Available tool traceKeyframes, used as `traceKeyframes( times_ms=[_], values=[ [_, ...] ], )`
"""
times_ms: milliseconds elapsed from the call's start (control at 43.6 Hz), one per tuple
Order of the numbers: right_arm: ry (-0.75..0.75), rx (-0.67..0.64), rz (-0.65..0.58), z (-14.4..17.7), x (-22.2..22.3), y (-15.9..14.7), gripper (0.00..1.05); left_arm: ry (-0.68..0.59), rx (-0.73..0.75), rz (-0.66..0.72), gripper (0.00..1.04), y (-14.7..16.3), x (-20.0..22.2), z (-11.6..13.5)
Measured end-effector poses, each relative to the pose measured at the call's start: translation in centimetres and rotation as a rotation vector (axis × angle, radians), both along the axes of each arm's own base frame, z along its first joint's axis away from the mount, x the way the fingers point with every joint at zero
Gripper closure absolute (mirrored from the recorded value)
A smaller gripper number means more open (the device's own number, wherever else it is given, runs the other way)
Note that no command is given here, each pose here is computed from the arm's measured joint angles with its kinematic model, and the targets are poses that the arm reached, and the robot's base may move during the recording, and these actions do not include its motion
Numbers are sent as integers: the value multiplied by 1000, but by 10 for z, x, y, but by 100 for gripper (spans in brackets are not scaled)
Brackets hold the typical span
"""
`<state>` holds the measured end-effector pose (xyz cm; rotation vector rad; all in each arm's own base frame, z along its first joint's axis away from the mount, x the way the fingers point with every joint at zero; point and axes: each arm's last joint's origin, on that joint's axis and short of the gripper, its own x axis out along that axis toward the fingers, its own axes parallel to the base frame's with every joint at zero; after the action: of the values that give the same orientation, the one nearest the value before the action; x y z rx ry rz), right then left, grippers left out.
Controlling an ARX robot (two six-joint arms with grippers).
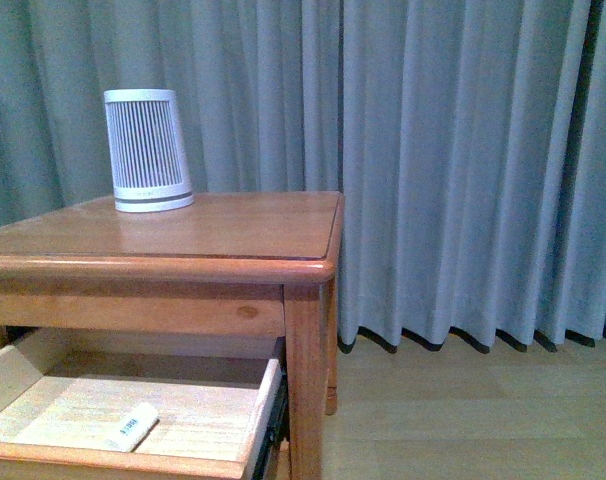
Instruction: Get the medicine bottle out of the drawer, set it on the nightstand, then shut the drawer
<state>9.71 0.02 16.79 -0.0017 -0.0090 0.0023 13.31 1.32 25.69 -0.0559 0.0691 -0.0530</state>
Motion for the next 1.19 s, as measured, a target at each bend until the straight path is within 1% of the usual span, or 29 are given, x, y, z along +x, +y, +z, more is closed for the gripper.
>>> traceKeyframes(
  times_ms=[46, 92, 115, 183, 275, 344, 367, 413, 435, 458, 756, 917, 985, 1123, 1192],
  values=[
    [0, 0, -1, 0, 0, 0, 7, -65, 28, 54, 26, -2, -3, -3],
    [0, 0, 0, 0, 0, 0, 7, -81, 34, 83, 33, -5, -5, -7],
    [0, 0, 0, 0, 0, 0, 7, -84, 35, 80, 36, -7, -6, -10],
    [0, 0, 0, 0, 0, 0, 7, -69, 41, 52, 52, -12, -8, -25],
    [0, 0, 0, 0, 0, 0, 7, -58, 44, 55, 73, -13, -11, -40],
    [0, 0, 0, 0, 0, 0, 7, -63, 45, 56, 86, -13, -14, -45],
    [0, 0, 0, 0, 0, 0, 7, -64, 44, 55, 88, -13, -14, -46],
    [0, 0, 0, 0, 0, 0, 7, -63, 44, 55, 95, -13, -15, -49],
    [0, 0, 0, 0, 0, 0, 7, -63, 44, 55, 100, -13, -16, -51],
    [0, 0, 0, 0, 0, 0, 7, -62, 44, 55, 102, -13, -16, -54],
    [0, 0, 0, 0, 0, 0, 7, -71, 46, 56, 101, -13, -23, -71],
    [0, 0, 0, 0, 0, 0, 7, -72, 46, 56, 101, -13, -25, -75],
    [0, 0, 0, 0, 0, 0, 7, -43, 47, 55, 101, -13, -31, -79],
    [0, 0, 0, 0, 0, 0, 7, -72, 47, 55, 101, -13, -35, -80],
    [0, 0, 0, 0, 0, 0, 7, -75, 47, 55, 101, -13, -36, -88]
  ],
)
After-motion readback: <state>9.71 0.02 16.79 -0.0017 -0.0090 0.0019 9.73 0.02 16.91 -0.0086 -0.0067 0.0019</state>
